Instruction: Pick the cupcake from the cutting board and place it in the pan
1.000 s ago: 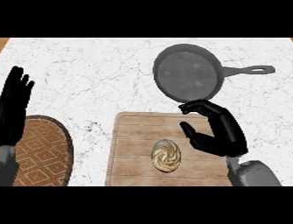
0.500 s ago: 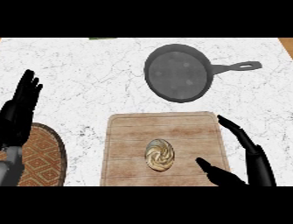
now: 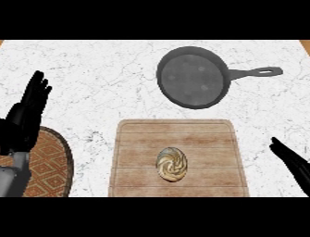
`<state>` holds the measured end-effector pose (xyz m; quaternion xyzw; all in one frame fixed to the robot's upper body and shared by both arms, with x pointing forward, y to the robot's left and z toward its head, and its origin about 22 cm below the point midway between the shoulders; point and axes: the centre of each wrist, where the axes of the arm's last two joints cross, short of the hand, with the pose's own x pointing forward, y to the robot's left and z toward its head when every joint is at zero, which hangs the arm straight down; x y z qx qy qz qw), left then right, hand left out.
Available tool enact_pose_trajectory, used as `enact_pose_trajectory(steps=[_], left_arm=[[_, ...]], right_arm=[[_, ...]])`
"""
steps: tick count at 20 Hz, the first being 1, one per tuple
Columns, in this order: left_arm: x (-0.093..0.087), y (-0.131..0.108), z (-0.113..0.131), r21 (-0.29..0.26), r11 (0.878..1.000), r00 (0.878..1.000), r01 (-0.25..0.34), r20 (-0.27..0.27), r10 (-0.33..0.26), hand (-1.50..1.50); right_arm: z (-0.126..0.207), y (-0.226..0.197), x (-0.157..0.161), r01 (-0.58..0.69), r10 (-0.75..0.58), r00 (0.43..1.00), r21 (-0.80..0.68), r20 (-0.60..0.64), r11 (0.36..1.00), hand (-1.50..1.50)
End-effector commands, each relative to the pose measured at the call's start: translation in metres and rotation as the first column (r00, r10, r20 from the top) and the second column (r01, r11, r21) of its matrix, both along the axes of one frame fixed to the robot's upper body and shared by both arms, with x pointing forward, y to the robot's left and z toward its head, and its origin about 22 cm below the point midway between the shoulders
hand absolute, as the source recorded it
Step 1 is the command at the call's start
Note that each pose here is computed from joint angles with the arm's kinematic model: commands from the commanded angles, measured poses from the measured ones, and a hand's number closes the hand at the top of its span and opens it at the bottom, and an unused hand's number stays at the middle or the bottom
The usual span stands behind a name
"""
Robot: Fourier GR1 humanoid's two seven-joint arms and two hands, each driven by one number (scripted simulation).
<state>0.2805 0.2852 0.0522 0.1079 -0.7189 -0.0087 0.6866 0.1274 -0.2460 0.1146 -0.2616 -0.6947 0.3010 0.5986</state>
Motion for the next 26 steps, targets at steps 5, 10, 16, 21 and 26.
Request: enact_pose_trajectory(steps=[5, 10, 16, 21, 26], left_arm=[[0.019, -0.010, -0.002, -0.004, 0.999, 0.999, 0.040, 0.002, -0.040, 0.00], [0.015, -0.021, -0.008, -0.004, 0.999, 0.998, 0.054, -0.016, -0.054, 0.00], [0.012, -0.034, -0.024, -0.004, 0.998, 0.998, 0.057, 0.001, -0.057, 0.00], [0.012, -0.003, -0.010, 0.000, 0.999, 0.999, 0.039, 0.006, -0.039, 0.00], [0.009, -0.016, -0.010, -0.004, 0.998, 0.998, 0.064, -0.005, -0.064, 0.00]], right_arm=[[0.087, 0.023, -0.010, 0.050, -0.054, 0.998, -0.172, -0.019, 0.984, -1.50], [0.108, 0.042, 0.004, 0.036, -0.047, 0.997, -0.169, -0.064, 0.985, -1.50], [0.103, 0.087, 0.047, -0.100, 0.083, 0.985, -0.108, -0.150, 0.989, -1.50], [0.104, 0.124, 0.032, -0.085, 0.057, 0.983, -0.152, -0.176, 0.985, -1.50], [0.084, 0.132, 0.059, -0.041, -0.004, 0.962, -0.158, -0.273, 0.987, -1.50]])
